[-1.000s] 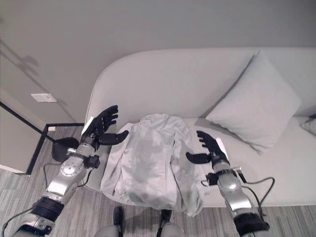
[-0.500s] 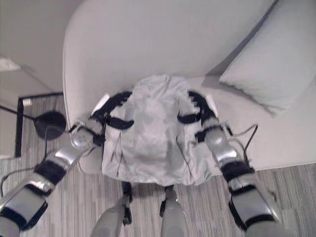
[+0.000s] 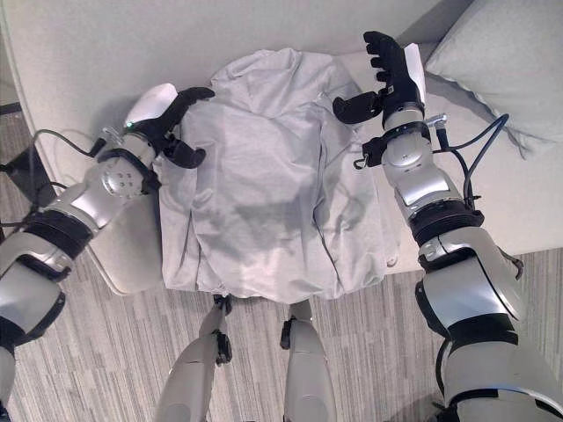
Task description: Hang the clothes on the sofa on the clothes rack.
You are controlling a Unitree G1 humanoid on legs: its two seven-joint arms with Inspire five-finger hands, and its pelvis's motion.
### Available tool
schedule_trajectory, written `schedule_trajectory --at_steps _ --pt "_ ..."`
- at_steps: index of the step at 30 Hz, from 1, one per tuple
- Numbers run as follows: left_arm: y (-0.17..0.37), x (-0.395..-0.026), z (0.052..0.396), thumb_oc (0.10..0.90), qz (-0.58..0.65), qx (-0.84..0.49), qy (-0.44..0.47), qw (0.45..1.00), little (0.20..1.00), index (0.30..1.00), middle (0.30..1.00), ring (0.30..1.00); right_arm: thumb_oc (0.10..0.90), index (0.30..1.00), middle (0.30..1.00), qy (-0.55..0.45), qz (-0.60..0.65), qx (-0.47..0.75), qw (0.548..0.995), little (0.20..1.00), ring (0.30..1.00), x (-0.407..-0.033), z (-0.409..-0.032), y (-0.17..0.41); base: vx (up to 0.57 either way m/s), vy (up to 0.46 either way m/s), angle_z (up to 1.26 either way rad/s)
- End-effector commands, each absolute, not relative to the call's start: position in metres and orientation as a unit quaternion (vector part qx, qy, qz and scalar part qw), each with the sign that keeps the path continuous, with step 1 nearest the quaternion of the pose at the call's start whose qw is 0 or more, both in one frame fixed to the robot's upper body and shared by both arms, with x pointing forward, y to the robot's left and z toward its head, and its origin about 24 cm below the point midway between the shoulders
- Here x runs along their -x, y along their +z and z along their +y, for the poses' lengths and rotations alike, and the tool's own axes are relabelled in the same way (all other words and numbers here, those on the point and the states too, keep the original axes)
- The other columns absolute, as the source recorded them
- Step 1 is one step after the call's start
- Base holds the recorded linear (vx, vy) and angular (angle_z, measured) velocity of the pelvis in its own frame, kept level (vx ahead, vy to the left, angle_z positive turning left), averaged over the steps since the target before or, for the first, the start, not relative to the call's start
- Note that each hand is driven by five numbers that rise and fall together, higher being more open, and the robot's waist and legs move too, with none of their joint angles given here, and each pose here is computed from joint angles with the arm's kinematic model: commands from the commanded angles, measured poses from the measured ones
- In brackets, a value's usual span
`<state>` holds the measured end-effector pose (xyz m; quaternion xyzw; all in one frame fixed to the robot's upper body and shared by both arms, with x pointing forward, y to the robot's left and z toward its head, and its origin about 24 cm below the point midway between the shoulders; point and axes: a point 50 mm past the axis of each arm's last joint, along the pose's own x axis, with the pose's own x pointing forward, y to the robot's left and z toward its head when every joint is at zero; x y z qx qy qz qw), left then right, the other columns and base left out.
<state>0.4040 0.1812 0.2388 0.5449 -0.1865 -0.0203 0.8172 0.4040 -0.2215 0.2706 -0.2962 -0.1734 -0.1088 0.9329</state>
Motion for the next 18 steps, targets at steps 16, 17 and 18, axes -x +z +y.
schedule_trajectory --at_steps 16,17,18 --pt "0.278 -0.390 0.196 0.800 -0.274 -0.608 0.031 0.745 0.900 0.900 0.900 0.900 0.800 0.900 0.900 -0.087 -0.225 0.323 0.915 0.900 0.900 -0.394 -0.219 0.271 0.02 -0.004 0.02" --pt "0.278 -0.390 0.197 0.800 -0.274 -0.608 0.033 0.744 0.900 0.900 0.900 0.900 0.800 0.900 0.900 -0.094 -0.229 0.327 0.912 0.900 0.900 -0.393 -0.222 0.274 0.00 0.000 0.00" --pt "0.278 -0.390 0.199 0.800 -0.270 -0.609 0.035 0.745 0.900 0.900 0.900 0.900 0.800 0.900 0.900 -0.106 -0.235 0.332 0.908 0.900 0.900 -0.391 -0.226 0.278 0.00 0.000 0.00"
